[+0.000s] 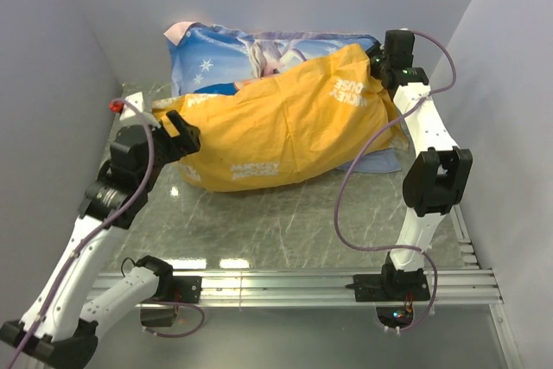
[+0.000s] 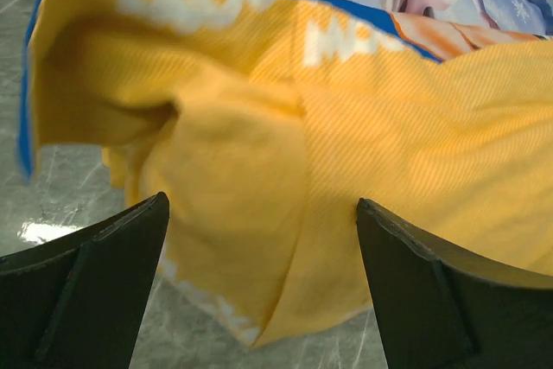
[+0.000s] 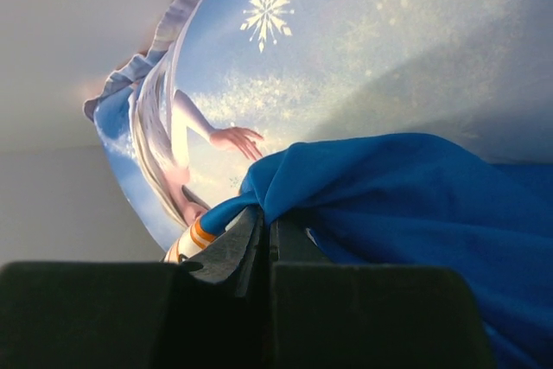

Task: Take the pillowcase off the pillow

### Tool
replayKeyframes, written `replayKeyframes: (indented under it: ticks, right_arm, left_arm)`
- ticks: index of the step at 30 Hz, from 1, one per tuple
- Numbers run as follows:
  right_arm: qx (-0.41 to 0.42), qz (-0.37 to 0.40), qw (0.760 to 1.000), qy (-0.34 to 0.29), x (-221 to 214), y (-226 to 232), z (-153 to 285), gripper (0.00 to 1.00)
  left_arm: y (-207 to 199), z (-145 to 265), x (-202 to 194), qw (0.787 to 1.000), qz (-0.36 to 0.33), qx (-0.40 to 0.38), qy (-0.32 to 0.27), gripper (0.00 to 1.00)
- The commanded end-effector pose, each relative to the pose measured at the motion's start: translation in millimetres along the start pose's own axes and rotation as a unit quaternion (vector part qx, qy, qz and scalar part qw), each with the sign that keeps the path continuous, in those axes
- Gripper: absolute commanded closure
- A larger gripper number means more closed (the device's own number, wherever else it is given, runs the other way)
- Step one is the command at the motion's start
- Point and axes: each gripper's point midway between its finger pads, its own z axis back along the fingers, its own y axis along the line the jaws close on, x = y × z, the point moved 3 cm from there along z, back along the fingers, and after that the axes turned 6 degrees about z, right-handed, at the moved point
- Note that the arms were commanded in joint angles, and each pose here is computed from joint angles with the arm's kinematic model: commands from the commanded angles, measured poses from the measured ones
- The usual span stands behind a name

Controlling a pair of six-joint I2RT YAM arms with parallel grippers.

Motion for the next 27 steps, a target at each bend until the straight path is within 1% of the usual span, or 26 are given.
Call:
replayKeyframes:
  ticks: [1,2,4,6,10,11,15,19,21,22,23,24,25,26,27]
  right_arm:
    - [-0.143,-0.003,0.99,-0.004,-4.4,-96.3,-34.6,1.0]
    - [-0.147,-0.012,0.989,-0.007,3.3,-105.8,-32.2,1.0]
    - [-0.145,-0.018,0.989,-0.005,3.5,-108.9,-34.7,1.0]
    - [-0.146,-0.023,0.989,-0.003,4.1,-111.1,-35.8,1.0]
    - [-0.14,-0.028,0.99,-0.004,3.8,-110.4,-35.5,1.0]
    - [-0.14,-0.028,0.99,-0.004,3.7,-110.4,-35.1,1.0]
    - [-0.144,-0.026,0.989,-0.007,3.9,-111.1,-32.9,1.0]
    - [-0.139,-0.026,0.99,-0.005,0.9,-107.2,-27.5,1.0]
    - [-0.145,-0.032,0.989,-0.002,-7.0,-113.8,-22.8,1.0]
    - [-0.128,-0.028,0.991,-0.018,-2.1,-103.2,-14.3,1.0]
    - [-0.124,-0.028,0.992,-0.024,-2.1,-101.7,-9.3,1.0]
    - [-0.128,-0.03,0.991,-0.018,-11.8,-107.6,-6.7,1.0]
    - [-0.111,-0.023,0.993,-0.039,-4.3,-95.9,4.2,1.0]
    - [-0.107,-0.019,0.993,-0.042,-6.9,-93.8,7.6,0.97]
    - [-0.109,-0.015,0.993,-0.039,-12.0,-96.9,9.7,0.95]
  left_arm:
    - [8.6,18.0,-2.1,1.0,0.002,0.0,-0.003,0.04]
    - [9.9,22.2,-1.5,1.0,0.004,-0.003,-0.008,0.04]
    - [9.4,31.5,2.2,1.0,0.005,-0.02,-0.022,0.03]
    - [8.0,35.5,4.1,1.0,-0.001,-0.023,-0.018,0.03]
    - [8.6,17.9,-16.1,1.0,-0.012,-0.017,0.024,0.03]
    - [5.9,15.4,-20.5,0.999,-0.011,-0.028,0.03,0.03]
    - [-10.0,0.8,-29.5,0.995,-0.01,-0.094,0.019,0.03]
    - [-7.3,-25.6,-41.7,0.996,-0.027,-0.073,0.035,0.04]
    - [-11.3,-31.3,-38.5,0.996,-0.03,-0.073,0.034,0.13]
    - [-13.7,-33.6,-36.1,0.996,-0.03,-0.073,0.032,0.21]
    - [-16.0,-33.1,-32.4,0.996,-0.029,-0.075,0.029,0.48]
    - [-21.7,-29.8,-23.6,0.996,-0.025,-0.083,0.02,0.65]
    - [-24.4,-28.0,-19.8,0.996,-0.024,-0.087,0.016,0.8]
    - [-25.5,-25.4,-17.1,0.996,-0.022,-0.087,0.016,1.0]
    - [-30.4,-22.0,-9.9,0.995,-0.018,-0.093,0.011,1.0]
